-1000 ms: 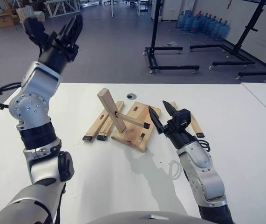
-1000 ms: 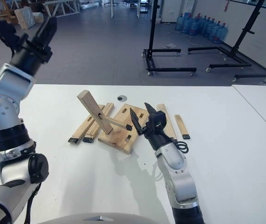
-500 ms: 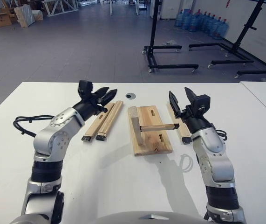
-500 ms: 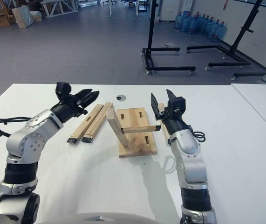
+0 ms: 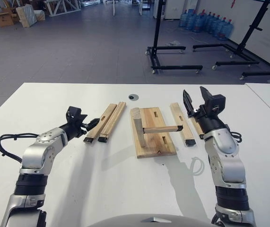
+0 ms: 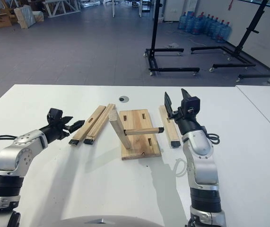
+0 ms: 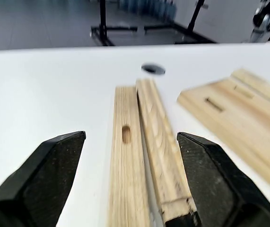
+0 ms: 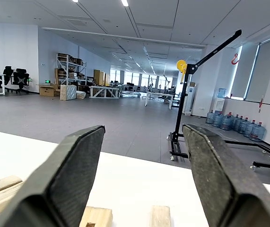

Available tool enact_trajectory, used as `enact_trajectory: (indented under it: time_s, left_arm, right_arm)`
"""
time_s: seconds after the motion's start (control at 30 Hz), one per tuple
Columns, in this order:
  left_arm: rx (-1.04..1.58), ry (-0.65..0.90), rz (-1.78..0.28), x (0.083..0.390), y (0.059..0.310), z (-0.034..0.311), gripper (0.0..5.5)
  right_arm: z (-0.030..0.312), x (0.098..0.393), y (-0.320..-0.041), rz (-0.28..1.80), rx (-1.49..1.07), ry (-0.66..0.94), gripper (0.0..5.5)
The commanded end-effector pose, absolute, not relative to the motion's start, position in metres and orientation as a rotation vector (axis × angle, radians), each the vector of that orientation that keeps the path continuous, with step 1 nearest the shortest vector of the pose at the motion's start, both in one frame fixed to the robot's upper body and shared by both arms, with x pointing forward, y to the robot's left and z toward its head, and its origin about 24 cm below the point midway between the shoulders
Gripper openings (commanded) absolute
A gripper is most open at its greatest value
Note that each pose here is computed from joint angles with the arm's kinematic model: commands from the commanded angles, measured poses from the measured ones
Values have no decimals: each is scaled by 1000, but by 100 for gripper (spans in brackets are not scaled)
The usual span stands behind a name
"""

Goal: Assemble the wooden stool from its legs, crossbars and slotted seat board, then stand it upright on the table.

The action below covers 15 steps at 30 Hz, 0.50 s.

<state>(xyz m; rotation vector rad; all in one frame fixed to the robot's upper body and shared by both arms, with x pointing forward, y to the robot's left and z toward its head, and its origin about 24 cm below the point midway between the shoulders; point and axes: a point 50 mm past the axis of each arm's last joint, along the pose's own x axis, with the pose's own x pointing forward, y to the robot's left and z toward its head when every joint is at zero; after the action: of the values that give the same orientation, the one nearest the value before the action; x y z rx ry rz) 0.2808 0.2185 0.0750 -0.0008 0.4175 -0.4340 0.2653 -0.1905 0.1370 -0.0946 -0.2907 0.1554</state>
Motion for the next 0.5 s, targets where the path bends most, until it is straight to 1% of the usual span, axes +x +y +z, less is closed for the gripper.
enact_trajectory:
  time_s: [0.03, 0.17, 0.33, 0.5]
  left_arm:
    - [54, 497, -414, 282, 225, 58, 355]
    - [103, 581, -457, 278, 223, 43, 355]
    - [137, 615, -461, 275, 226, 39, 355]
    - [130, 672, -442, 272, 233, 34, 285]
  right_arm:
    - [132, 265, -192, 151, -109, -272, 302]
    - [132, 265, -190, 156, -110, -274, 302]
    - [131, 264, -186, 166, -101, -271, 302]
    - [128, 263, -181, 177, -92, -264, 302]
